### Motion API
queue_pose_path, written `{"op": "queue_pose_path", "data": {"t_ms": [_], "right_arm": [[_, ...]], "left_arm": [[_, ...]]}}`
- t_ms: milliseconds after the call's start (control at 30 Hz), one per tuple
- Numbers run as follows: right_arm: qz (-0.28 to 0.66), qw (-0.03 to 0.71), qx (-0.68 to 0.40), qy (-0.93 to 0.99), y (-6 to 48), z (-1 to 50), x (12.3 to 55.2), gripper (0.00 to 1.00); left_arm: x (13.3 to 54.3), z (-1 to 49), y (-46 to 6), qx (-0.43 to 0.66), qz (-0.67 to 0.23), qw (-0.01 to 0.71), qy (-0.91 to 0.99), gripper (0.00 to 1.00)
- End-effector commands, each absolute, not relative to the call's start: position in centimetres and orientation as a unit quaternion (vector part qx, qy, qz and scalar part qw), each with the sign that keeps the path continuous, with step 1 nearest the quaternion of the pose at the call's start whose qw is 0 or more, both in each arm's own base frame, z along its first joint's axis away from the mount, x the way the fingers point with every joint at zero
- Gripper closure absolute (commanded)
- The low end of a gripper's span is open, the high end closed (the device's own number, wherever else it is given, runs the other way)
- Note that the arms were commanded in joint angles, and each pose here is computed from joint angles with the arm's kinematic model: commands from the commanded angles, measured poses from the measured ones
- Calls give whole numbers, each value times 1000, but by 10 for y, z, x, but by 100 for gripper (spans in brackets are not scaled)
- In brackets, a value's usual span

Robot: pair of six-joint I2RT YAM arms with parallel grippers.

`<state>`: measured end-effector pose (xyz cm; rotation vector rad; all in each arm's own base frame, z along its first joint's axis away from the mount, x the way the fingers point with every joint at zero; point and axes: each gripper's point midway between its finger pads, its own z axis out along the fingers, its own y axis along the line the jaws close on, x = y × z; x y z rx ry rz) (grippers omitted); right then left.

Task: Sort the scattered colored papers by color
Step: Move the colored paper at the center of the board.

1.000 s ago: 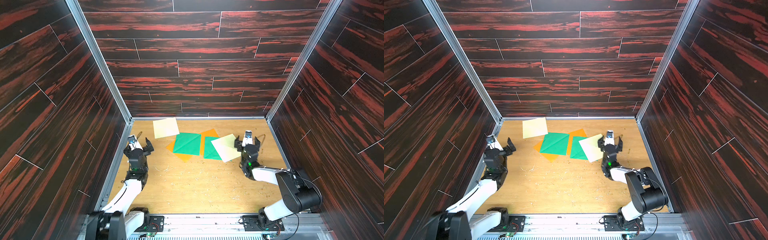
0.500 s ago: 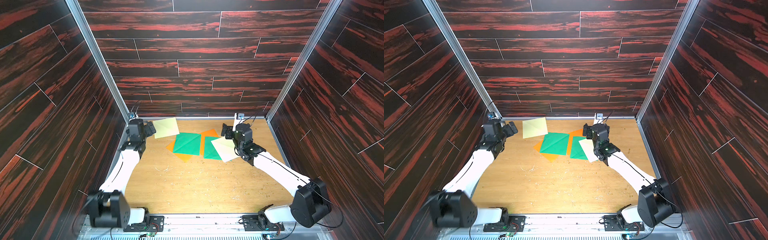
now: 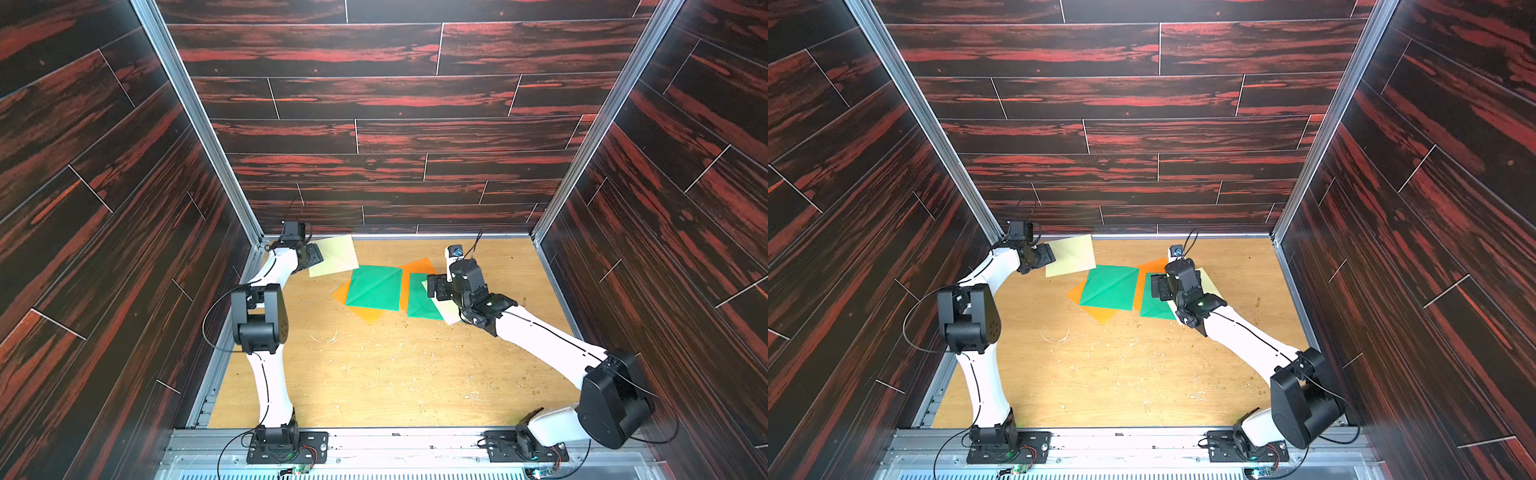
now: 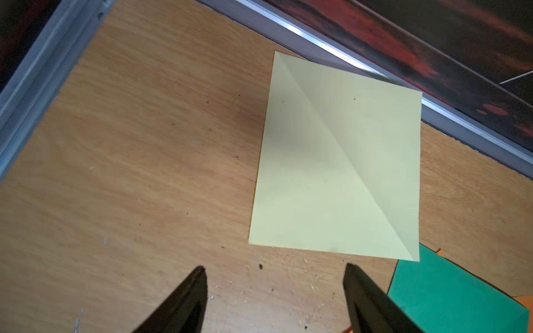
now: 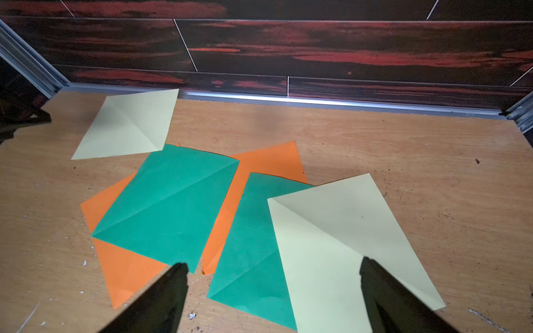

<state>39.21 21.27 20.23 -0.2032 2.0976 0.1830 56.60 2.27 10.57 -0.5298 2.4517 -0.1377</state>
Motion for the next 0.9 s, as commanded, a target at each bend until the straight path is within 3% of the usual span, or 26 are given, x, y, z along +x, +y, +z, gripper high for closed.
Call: {"op": "queue_pose_path", "data": {"t_ms": [0,167,533,867], "right_arm": [[74,473,-95,873,221,188,388,3],[67,463,-102,878,226,178,384,3],[57,454,-111,882,227,172,376,2],[58,447,-114,885,229,164,372,2]], "left_arm": [[577,115,4,-160,-77,311,934,22],[604,101,-24,-128,-133,319,930,19],[633,66,-35,-116,-118,289,943,19],[616,37,-31,-127,-98,250,955,17]]}}
